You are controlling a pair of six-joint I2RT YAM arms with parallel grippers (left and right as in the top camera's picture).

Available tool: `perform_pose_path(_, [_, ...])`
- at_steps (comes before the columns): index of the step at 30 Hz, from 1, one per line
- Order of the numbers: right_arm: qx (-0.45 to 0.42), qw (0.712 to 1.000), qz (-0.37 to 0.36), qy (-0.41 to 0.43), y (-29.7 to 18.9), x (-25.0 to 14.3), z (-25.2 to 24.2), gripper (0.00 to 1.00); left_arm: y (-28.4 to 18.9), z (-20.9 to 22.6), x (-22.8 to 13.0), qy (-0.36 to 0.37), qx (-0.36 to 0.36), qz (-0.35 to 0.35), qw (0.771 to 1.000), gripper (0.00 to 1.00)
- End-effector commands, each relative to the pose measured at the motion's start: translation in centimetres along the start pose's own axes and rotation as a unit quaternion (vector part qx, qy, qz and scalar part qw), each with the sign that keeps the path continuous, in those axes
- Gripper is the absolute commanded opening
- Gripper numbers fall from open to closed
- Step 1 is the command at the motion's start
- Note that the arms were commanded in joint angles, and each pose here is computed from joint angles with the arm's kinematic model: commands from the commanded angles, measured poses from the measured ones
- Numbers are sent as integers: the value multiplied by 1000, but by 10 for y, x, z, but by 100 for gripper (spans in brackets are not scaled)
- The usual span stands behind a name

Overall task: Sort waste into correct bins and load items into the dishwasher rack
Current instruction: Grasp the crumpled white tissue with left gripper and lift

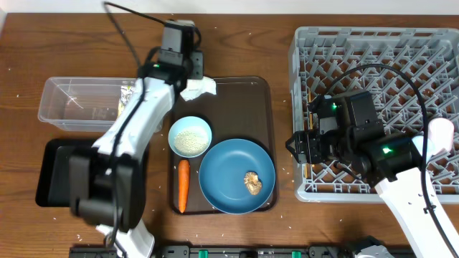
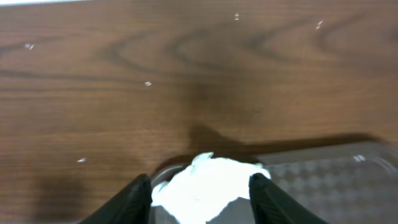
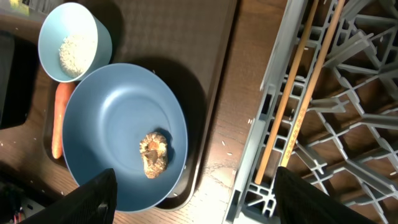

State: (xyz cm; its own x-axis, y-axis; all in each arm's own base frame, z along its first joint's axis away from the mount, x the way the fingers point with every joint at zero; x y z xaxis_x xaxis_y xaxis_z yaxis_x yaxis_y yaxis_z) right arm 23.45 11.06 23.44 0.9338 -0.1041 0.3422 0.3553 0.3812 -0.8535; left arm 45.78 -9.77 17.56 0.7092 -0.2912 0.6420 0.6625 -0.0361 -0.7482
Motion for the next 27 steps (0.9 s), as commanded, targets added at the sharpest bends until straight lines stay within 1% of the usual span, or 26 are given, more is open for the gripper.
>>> perform_pose_path(1, [-1,1000,2,2,0,-1,2,74,29,-1,-17,39,-1,30,999,57])
perform_pose_path(7, [-1,1000,2,9,0,-1,2,74,58,-9,-31,41,-13,45,998,61])
perform_pose_path(13, [-2,1000,4,10,0,-2,2,74,75,-12,-38,42,-13,50,998,61])
perform_pose_path(20, [-3,1000,6,10,0,-3,1,73,85,-14,-46,42,-15,60,997,60])
perform_pose_path(22, [-3,1000,6,10,0,-3,1,74,85,-14,-46,43,-15,58,997,51])
perform_pose_path(24, [-3,1000,6,10,0,-3,1,74,85,-14,-45,42,-15,57,997,35])
perform_pose_path(25, [-3,1000,6,10,0,-3,1,74,85,-14,-45,42,-15,57,997,25])
perform_pose_path(26, [-3,1000,6,10,0,-3,1,74,85,-14,-45,42,-15,57,997,20])
perform_pose_path(27, [-3,1000,6,10,0,-3,1,74,85,-14,-45,40,-16,58,997,11])
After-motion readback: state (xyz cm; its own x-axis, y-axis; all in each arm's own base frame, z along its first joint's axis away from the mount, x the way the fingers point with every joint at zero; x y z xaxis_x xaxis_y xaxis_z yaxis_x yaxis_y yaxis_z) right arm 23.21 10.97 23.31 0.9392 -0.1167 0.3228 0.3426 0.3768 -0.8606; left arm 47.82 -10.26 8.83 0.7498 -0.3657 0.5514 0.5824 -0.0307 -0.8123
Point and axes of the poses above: each gripper's point midway between its finger pads, its own y axis out along the fingers, its own z axis along the line the jaws close on, x = y × z, the point moved 6 cm from there along -y, back along the fingers, and after that the axes turned 13 degrees about y, right-handed, at the moved point
